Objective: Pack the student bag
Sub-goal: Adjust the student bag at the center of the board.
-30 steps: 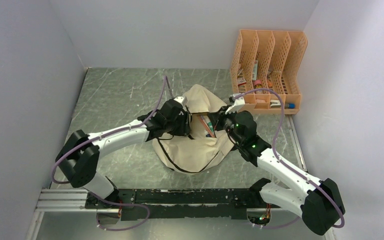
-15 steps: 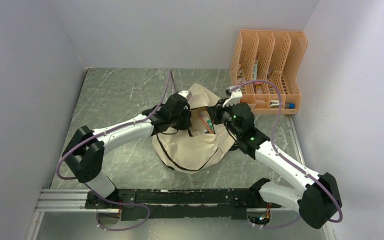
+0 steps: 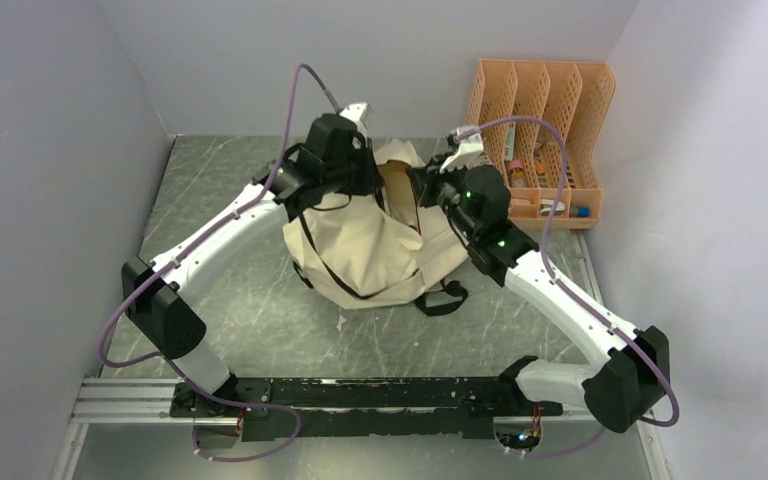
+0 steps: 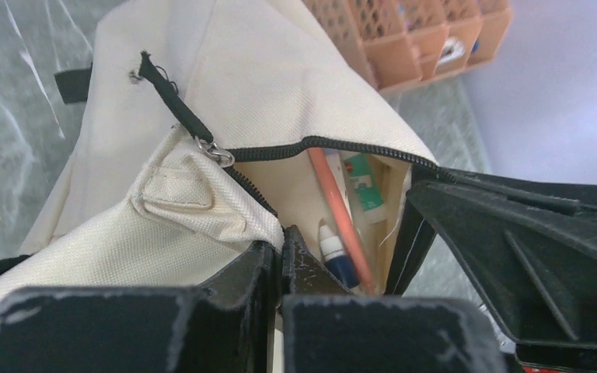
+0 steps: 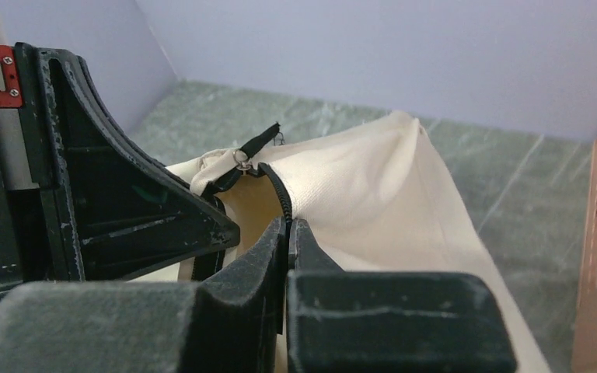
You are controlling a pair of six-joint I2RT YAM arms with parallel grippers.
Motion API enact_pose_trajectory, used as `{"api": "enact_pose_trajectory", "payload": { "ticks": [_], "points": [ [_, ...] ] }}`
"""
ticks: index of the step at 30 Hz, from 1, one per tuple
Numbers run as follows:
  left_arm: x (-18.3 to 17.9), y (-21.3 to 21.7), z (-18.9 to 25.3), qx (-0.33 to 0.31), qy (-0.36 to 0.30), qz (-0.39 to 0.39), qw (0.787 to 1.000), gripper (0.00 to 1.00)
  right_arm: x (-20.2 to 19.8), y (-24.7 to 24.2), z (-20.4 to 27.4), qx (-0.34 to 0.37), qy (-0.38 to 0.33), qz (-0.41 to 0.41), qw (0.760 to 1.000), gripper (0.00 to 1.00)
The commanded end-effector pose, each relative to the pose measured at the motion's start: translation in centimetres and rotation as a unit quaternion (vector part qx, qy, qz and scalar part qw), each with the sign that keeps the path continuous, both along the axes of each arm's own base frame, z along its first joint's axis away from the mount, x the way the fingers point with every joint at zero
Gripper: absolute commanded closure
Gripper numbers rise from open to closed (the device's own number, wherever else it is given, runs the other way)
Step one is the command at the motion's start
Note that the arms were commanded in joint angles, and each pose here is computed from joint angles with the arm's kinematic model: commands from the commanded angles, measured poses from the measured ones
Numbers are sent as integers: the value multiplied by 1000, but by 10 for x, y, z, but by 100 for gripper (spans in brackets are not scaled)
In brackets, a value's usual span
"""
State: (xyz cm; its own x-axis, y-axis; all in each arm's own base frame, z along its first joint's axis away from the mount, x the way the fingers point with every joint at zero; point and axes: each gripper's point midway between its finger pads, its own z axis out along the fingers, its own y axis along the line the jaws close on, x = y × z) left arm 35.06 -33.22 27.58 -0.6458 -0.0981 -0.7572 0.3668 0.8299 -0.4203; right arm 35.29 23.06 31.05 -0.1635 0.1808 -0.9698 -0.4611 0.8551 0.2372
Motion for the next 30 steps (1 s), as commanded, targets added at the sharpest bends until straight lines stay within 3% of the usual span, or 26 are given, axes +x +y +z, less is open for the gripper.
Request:
{"api": "enact_pose_trajectory", "payload": {
  "ticks": [1, 10, 16, 21, 30],
  "points": [
    [20, -3, 113, -97, -110, -8, 989, 95, 2, 9, 106, 55, -123, 15, 991, 100],
    [38, 15, 197, -147, -165, -1, 975, 95, 14, 19, 183, 77, -198, 21, 977, 100],
    [59, 49, 209, -158, -173, 18, 972, 95, 25, 32, 203, 80, -221, 32, 971, 100],
    [67, 64, 168, -136, -147, 23, 979, 95, 35, 37, 173, 60, -200, 30, 977, 100],
    [41, 57, 48, -117, -50, -16, 992, 95, 33, 35, 75, 0, -117, 38, 992, 100]
  ]
}}
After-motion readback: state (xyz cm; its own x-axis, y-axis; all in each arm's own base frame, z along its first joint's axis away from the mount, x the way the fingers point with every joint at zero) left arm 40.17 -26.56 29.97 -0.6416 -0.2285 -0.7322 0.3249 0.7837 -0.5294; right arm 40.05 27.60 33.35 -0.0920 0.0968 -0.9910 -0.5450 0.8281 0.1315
